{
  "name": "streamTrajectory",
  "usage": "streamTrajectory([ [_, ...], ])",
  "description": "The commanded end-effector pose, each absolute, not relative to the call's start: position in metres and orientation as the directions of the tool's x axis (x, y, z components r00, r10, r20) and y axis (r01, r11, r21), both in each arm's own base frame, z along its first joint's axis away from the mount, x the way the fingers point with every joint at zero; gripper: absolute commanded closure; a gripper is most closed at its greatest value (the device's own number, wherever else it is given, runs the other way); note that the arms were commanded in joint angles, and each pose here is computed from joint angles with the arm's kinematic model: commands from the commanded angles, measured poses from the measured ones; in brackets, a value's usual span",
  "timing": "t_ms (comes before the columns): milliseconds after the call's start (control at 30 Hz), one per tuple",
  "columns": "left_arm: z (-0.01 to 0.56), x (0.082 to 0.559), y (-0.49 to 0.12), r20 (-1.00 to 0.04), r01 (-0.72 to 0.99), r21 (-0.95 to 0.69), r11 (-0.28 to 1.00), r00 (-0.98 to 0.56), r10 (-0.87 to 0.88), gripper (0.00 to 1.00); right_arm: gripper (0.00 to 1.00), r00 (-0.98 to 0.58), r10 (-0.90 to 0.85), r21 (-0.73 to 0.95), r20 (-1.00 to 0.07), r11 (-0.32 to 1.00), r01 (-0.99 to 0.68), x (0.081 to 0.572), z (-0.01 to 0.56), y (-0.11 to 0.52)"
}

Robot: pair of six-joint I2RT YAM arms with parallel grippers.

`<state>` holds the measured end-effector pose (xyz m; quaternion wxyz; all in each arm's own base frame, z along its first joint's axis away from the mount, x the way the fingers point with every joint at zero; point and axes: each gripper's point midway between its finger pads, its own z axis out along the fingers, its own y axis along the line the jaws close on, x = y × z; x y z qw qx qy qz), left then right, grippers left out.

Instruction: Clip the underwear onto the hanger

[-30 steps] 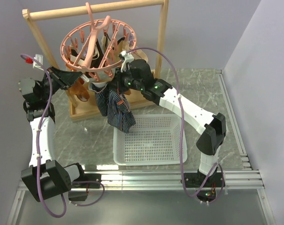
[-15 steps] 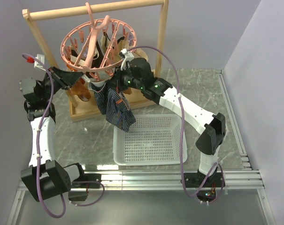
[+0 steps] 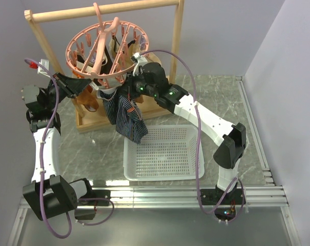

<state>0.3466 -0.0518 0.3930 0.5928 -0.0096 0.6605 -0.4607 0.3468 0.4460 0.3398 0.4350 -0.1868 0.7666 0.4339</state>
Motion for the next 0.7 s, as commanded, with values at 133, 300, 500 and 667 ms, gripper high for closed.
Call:
streamTrajectory([
  [133, 0.400, 0.343, -0.057, -0.787, 0.574, -0.598, 0.559, -0.289, -0.545, 1.00, 1.00, -0.533, 0.127, 0.508, -0.837, 0.546, -0.667, 0.359, 0.347, 0.447],
  [300, 0.400, 0.343, -0.057, -0.788, 0.574, -0.596, 0.561, -0.285, -0.546, 1.00, 1.00, -0.536, 0.141, 0.518, -0.833, 0.542, -0.662, 0.361, 0.351, 0.445],
  [500, 0.396, 0.344, -0.057, -0.800, 0.569, -0.584, 0.579, -0.282, -0.530, 1.00, 1.00, -0.528, 0.171, 0.534, -0.832, 0.506, -0.677, 0.357, 0.372, 0.448],
  [667, 0.396, 0.345, -0.058, -0.814, 0.572, -0.565, 0.594, -0.269, -0.515, 1.00, 1.00, -0.534, 0.188, 0.548, -0.824, 0.501, -0.670, 0.356, 0.378, 0.446],
])
